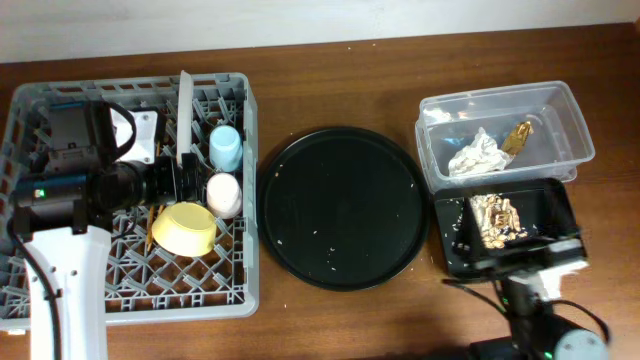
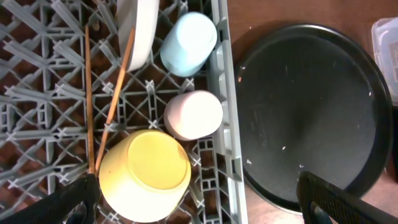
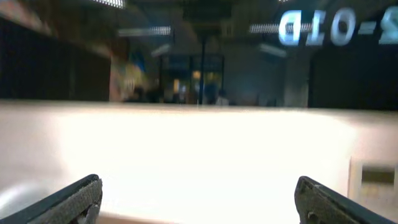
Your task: Sort waste into correct bins and load items into the dishwasher rack
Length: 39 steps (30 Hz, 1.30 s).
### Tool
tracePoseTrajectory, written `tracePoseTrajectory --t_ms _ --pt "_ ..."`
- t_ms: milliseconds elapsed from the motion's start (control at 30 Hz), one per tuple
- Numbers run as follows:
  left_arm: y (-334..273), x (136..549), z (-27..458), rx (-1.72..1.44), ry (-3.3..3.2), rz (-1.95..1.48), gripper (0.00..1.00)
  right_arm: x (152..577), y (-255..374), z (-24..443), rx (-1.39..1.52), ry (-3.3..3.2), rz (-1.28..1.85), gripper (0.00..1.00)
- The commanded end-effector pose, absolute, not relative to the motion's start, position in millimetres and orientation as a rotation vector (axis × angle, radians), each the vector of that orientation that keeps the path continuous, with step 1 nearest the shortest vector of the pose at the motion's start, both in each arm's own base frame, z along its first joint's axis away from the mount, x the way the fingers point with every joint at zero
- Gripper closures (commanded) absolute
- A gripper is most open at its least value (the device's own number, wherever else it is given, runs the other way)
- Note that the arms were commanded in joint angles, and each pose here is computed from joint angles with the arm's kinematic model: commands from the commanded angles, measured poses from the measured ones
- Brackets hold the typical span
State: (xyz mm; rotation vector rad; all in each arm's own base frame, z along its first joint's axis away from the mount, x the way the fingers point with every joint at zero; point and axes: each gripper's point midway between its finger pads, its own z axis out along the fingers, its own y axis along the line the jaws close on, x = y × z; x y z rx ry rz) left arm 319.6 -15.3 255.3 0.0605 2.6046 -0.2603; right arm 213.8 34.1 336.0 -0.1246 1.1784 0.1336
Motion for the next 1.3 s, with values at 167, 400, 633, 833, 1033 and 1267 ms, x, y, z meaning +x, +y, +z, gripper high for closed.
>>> tracePoseTrajectory --t_ms 167,400,633,833,1033,1267 --pt "-17.7 319.1 255.2 0.06 2.604 -0.277 0.0 236.9 37.7 231.9 -0.131 1.332 0.145 0.01" --pt "-17.7 319.1 255.2 0.06 2.604 -0.277 0.01 241.8 44.5 158.7 -0.166 1.631 0.179 0.01" --pt "-17.7 319.1 255.2 0.06 2.604 -0.277 0.01 241.9 44.5 158.4 -0.166 1.633 0.179 0.01" --pt "-12.2 299.3 248.1 0.047 2.621 -0.218 0.01 241.9 44.5 158.4 -0.166 1.633 0.179 0.01" --pt "-38.4 228.4 173.0 0.177 2.214 -0.24 0.01 241.9 44.5 158.4 -0.166 1.633 0.179 0.01" --pt "-40.3 239.1 256.8 0.247 1.358 -0.119 0.01 241.9 44.5 158.4 -0.166 1.633 0.179 0.01"
